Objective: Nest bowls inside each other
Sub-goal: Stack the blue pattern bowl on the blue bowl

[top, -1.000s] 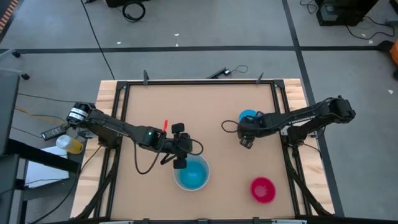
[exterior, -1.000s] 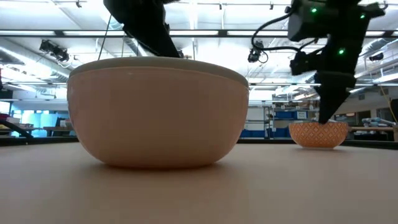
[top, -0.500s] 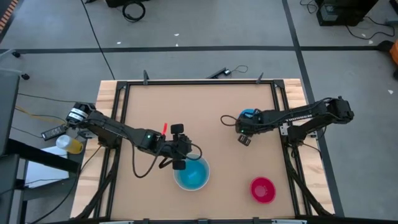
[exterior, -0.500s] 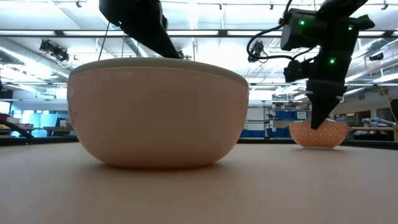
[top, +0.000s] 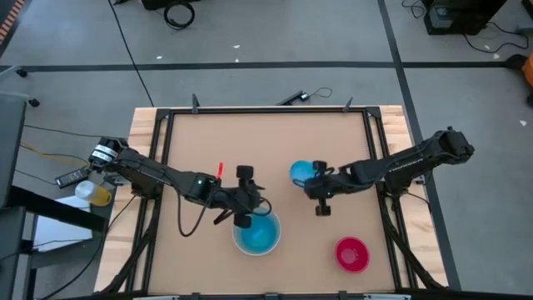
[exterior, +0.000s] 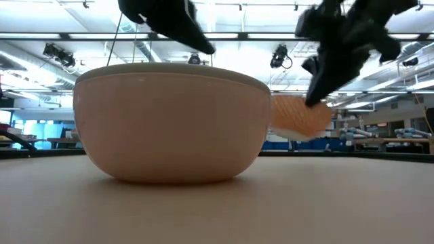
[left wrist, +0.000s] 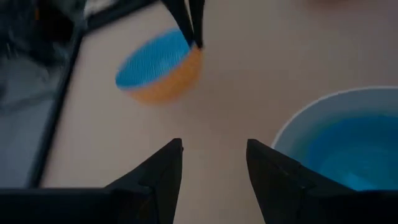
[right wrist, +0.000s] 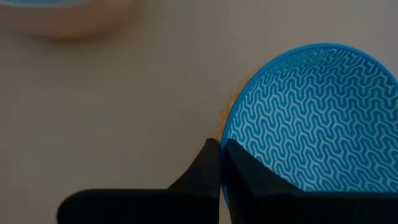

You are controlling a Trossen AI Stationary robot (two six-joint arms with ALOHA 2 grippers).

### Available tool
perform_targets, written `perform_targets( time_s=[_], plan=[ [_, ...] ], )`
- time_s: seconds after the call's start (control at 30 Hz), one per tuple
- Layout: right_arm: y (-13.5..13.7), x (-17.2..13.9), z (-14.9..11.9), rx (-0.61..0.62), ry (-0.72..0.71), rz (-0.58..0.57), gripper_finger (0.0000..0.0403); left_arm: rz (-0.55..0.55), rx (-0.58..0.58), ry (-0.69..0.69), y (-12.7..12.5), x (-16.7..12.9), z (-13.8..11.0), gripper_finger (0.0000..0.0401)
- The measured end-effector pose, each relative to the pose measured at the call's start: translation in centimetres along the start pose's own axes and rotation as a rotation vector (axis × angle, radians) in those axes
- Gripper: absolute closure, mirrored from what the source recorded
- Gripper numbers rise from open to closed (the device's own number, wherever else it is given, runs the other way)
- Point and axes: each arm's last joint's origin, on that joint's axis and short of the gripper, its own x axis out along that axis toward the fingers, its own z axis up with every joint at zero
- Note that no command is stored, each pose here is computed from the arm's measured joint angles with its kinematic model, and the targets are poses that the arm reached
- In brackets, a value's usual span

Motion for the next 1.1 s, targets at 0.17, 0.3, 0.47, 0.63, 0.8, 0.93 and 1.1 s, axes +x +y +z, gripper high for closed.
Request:
perform_targets(
  time_s=[0.17, 0.3, 0.47, 0.63, 0.8, 0.93, 1.1],
  plan=[
    [1.8, -0.5, 1.3, -0.211, -0.148, 0.093, 0.0393, -0.023, 0.306, -0.083, -0.9, 1.7, 0.6, 0.0221],
    [2.2, -0.7, 1.5, -0.238, -0.181, 0.104, 0.0393, 0.006, 0.412, -0.120, -1.2, 3.5, 0.8, 0.0221],
    [2.2, -0.7, 1.5, -0.242, -0.174, 0.103, 0.0393, 0.022, 0.422, -0.147, -0.6, 5.1, 0.7, 0.0221],
    [2.2, -0.7, 1.4, -0.296, -0.171, 0.100, 0.0394, -0.076, 0.382, -0.194, 0.6, 5.8, 0.6, 0.0221],
    [2.2, -0.7, 1.4, -0.381, -0.180, 0.095, 0.0394, -0.083, 0.309, -0.185, 2.1, 6.4, 0.2, 0.0221],
    [2.0, -0.6, 1.6, -0.425, -0.190, 0.098, 0.0394, -0.141, 0.291, -0.179, 2.6, 6.7, -0.2, 0.0222],
    [1.7, -0.6, 1.7, -0.462, -0.200, 0.115, 0.0388, -0.210, 0.334, -0.148, 2.7, 6.8, -0.8, 0.0261]
  ],
)
